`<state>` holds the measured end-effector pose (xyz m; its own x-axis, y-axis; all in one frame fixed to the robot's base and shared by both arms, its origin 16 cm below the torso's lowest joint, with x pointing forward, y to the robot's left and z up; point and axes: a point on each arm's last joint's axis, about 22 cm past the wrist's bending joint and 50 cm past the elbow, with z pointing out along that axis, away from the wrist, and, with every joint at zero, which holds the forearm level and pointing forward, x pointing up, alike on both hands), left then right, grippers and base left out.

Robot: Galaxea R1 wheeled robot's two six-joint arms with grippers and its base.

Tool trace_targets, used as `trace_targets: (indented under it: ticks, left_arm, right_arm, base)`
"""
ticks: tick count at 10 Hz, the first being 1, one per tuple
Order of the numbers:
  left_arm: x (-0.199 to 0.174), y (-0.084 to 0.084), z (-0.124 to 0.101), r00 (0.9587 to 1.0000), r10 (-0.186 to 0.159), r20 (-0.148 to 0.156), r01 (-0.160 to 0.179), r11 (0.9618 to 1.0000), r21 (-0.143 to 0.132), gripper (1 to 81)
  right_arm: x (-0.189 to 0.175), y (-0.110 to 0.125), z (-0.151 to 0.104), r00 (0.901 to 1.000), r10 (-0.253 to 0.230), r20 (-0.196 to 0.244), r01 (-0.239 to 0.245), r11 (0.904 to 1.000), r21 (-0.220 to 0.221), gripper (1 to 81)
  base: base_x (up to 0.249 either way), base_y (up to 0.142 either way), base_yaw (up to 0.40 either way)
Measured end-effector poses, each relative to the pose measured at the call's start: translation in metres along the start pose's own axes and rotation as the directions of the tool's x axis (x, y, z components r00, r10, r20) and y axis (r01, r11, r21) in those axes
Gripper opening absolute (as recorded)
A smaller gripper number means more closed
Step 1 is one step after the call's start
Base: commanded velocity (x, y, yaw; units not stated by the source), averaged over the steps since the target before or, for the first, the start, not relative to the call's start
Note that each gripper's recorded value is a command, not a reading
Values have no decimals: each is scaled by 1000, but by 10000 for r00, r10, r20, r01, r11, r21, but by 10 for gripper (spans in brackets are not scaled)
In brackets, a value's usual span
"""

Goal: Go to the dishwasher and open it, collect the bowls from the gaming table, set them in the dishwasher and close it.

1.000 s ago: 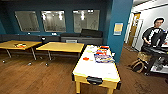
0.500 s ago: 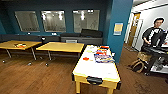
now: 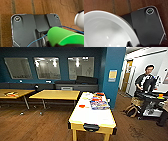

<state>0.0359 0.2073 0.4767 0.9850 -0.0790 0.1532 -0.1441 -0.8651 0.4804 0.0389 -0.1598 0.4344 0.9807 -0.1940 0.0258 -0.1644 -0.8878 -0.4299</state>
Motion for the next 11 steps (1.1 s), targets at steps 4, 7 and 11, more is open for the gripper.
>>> trace_targets:
  ticks: [4, 7, 11]
  left_arm:
    - [10, -2, 5, 9998, 132, -113, -130, 9999, 108, 10]
    - [6, -23, 7, 9999, 101, -34, -99, 9979, 644, 10]
    - [0, -33, 14, 10000, 2, 18, -4, 9946, 1036, 10]
  right_arm:
    - [-4, 6, -1, 10000, 56, 30, -56, 9999, -94, 10]
    - [-9, 11, -2, 10000, -9, 98, 11, 9998, -192, 10]
    - [-20, 19, -4, 9995, -236, 219, 242, 9992, -309, 10]
  base:
    - [0, 0, -400]
    - [0, 0, -400]
    - [0, 0, -400]
